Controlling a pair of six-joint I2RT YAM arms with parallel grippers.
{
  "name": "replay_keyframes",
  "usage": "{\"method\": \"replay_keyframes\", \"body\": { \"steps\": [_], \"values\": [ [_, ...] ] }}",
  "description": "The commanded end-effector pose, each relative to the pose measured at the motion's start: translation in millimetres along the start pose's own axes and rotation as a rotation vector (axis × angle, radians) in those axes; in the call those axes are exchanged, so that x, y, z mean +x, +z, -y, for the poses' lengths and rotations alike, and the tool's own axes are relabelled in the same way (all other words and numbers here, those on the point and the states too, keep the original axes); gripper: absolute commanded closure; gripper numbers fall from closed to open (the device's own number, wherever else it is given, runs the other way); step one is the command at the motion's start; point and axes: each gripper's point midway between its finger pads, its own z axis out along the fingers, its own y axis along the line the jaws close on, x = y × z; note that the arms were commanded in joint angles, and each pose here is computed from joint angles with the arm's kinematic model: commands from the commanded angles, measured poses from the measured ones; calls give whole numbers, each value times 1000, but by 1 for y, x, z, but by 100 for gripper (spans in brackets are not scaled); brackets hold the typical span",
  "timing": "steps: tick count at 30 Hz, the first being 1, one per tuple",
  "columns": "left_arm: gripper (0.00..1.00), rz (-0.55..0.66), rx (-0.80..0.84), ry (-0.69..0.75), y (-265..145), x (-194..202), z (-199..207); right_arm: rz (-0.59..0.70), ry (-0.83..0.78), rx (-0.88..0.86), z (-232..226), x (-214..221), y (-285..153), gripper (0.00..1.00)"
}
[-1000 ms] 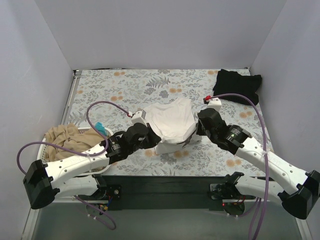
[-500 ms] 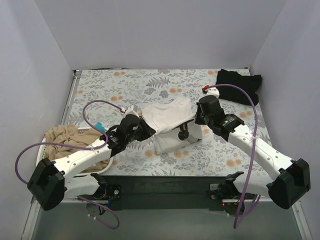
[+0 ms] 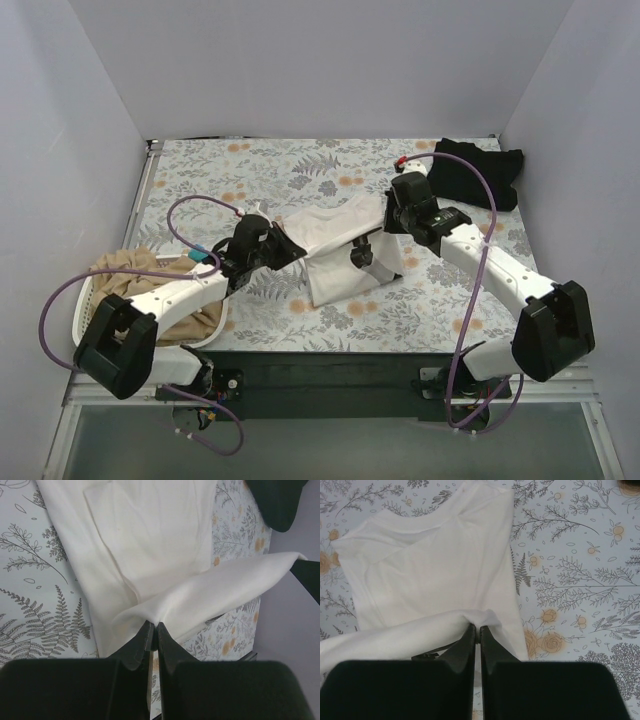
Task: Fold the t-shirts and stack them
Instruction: Fold the tshirt
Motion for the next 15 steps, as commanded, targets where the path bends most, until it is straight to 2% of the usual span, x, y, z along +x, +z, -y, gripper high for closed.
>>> {"method": "replay_keyframes", "body": {
  "steps": [1, 15],
  "values": [
    [100, 10, 55, 3, 1, -13, 8, 101, 7, -31, -8, -42, 1, 99],
    [100, -5, 18, -36, 32, -39, -12, 44, -19, -27, -6, -52, 44, 99]
  ]
}}
